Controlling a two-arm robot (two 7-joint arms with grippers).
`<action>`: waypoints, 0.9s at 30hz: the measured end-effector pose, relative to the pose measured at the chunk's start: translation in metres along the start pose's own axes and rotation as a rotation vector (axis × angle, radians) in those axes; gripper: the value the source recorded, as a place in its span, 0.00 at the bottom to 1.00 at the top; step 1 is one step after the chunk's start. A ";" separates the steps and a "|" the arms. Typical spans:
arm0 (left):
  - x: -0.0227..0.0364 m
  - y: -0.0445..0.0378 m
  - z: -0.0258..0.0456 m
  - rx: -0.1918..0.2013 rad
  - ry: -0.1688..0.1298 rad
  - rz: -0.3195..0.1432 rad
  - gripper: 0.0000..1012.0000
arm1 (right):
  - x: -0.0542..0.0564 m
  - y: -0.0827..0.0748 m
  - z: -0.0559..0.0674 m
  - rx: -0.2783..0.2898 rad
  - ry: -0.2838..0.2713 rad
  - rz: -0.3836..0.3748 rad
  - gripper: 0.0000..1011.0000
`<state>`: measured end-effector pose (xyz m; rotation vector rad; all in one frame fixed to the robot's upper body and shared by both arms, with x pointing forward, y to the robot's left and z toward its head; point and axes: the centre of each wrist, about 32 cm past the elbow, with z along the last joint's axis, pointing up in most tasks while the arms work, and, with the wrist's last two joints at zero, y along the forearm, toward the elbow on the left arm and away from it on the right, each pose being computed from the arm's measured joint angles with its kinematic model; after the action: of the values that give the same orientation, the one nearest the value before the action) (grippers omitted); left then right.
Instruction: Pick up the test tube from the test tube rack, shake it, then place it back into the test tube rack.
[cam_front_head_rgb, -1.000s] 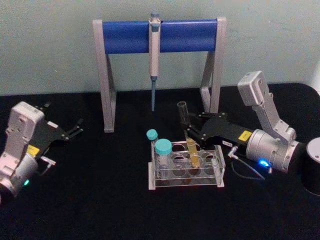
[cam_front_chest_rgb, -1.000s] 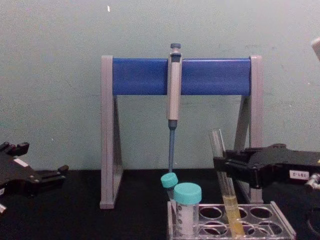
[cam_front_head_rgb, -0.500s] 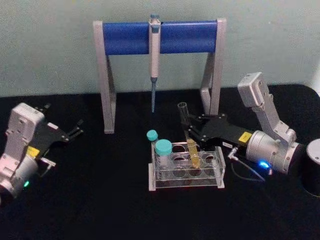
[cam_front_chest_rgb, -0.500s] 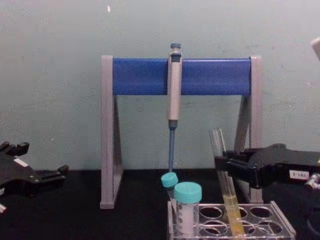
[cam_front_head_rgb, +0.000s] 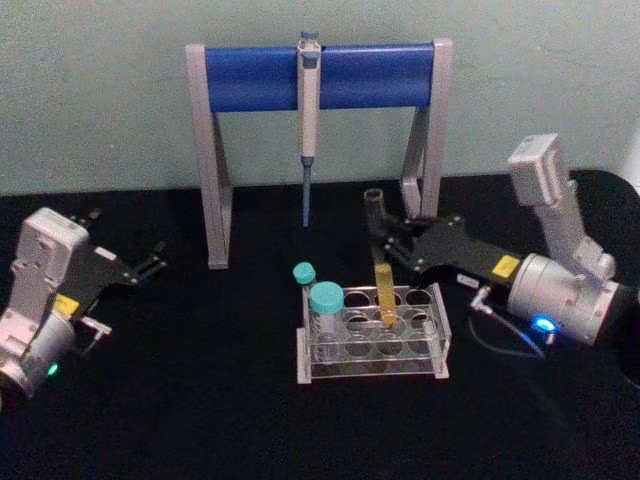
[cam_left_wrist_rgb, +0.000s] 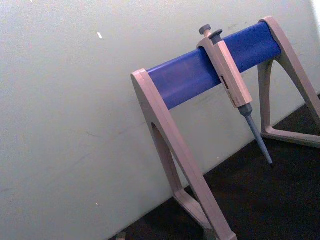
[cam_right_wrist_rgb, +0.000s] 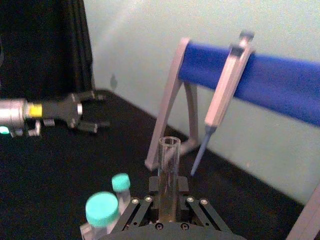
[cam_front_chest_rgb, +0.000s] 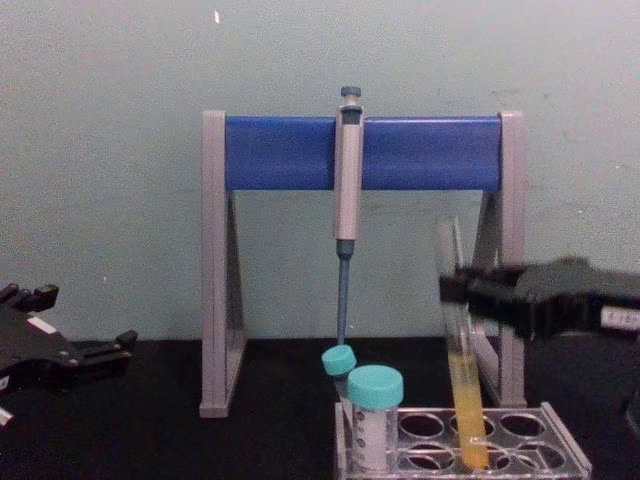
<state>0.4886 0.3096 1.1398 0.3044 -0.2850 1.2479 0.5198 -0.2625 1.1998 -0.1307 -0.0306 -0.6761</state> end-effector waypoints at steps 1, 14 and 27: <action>0.0000 0.0000 0.0000 0.000 0.000 0.000 0.99 | 0.001 -0.001 0.001 0.012 0.005 0.001 0.21; 0.0000 0.0000 0.0000 0.000 0.000 0.000 0.99 | 0.005 -0.025 0.020 0.276 0.031 -0.050 0.21; 0.0000 0.0000 0.0000 0.000 0.000 0.000 0.99 | 0.003 -0.029 0.014 0.344 0.002 -0.088 0.21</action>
<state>0.4886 0.3097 1.1398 0.3045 -0.2850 1.2480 0.5046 -0.2852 1.2168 0.2027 -0.1504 -0.7494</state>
